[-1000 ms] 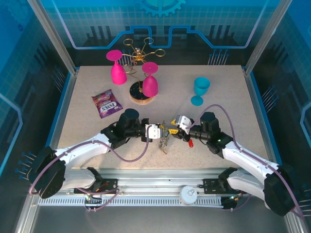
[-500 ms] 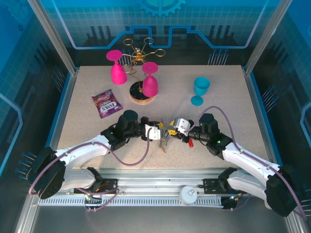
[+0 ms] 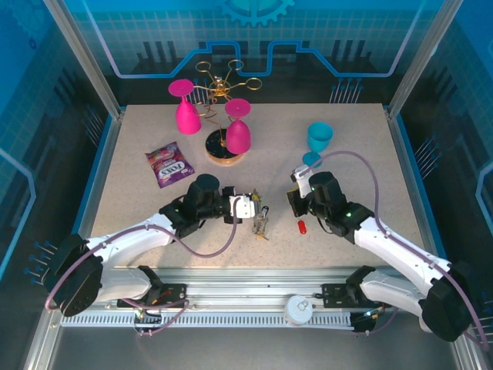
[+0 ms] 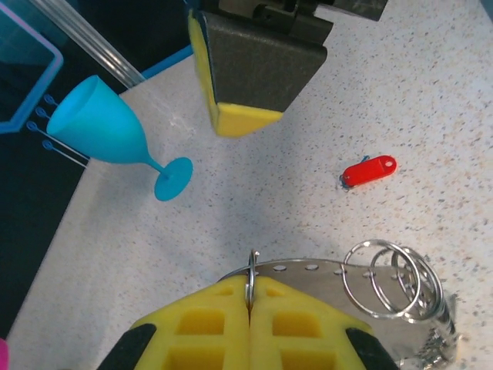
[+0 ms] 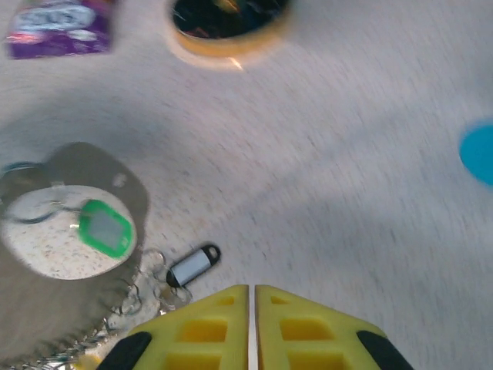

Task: Put the keys on the keyring

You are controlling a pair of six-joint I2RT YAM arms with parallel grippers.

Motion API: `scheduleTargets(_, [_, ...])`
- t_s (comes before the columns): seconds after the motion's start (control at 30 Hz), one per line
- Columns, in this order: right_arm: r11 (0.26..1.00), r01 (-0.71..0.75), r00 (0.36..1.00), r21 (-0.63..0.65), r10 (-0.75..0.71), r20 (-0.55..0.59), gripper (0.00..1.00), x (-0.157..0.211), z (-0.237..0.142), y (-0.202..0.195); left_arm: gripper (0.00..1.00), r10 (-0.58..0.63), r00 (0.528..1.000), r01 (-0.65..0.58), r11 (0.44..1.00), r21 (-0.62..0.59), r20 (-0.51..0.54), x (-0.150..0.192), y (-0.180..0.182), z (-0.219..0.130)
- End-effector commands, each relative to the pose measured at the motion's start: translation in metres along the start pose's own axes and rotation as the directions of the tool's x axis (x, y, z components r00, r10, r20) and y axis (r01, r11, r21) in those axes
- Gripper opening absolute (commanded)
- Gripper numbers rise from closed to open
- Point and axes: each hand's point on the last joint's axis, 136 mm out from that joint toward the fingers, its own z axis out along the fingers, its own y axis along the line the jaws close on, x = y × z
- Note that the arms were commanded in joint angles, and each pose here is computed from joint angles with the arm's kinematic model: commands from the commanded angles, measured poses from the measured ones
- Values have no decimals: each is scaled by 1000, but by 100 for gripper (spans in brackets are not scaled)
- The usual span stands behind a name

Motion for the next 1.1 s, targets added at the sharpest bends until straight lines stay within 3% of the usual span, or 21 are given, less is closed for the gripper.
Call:
scheduleTargets(0.0, [915,-236,913,327,325,-248,13,70,-18,-43,0,-146,989,146,989,-1,16,-16,10,-4])
scheduleTargets(0.07, [901,-245,878,358,363,-313,17,88,-20,-45,0,-198,980,198,980,18,14,-19,9,-3])
scheduleTargets(0.23, [929,-238,826,283,346,-444,26,107,-4,-29,0,-310,951,310,951,9,-10,-24,19,-2])
scheduleTargets(0.4, [977,-134,842,167,201,-501,35,92,19,-20,0,-293,956,293,955,38,5,-33,15,-10])
scheduleTargets(0.47, [989,-49,862,139,112,-493,36,81,23,-28,0,-266,964,265,964,36,9,-31,12,-15])
scheduleTargets(0.7, [981,185,941,61,-159,-300,33,1,30,-54,0,-229,973,230,971,-61,25,-16,20,-25])
scheduleTargets(0.8, [906,424,890,9,-415,-192,35,-16,26,-50,0,-196,980,197,973,-120,22,-10,27,-26])
scheduleTargets(0.9, [717,678,717,-161,-694,-72,35,10,24,-27,0,-146,989,149,977,-156,29,-5,28,-27])
scheduleTargets(0.97, [598,761,615,-251,-788,-13,33,28,18,-14,0,-112,993,114,983,-144,20,-1,22,-27])
scheduleTargets(1.07, [504,799,537,-329,-843,13,30,48,12,-15,0,-78,997,80,985,-152,18,1,21,-29])
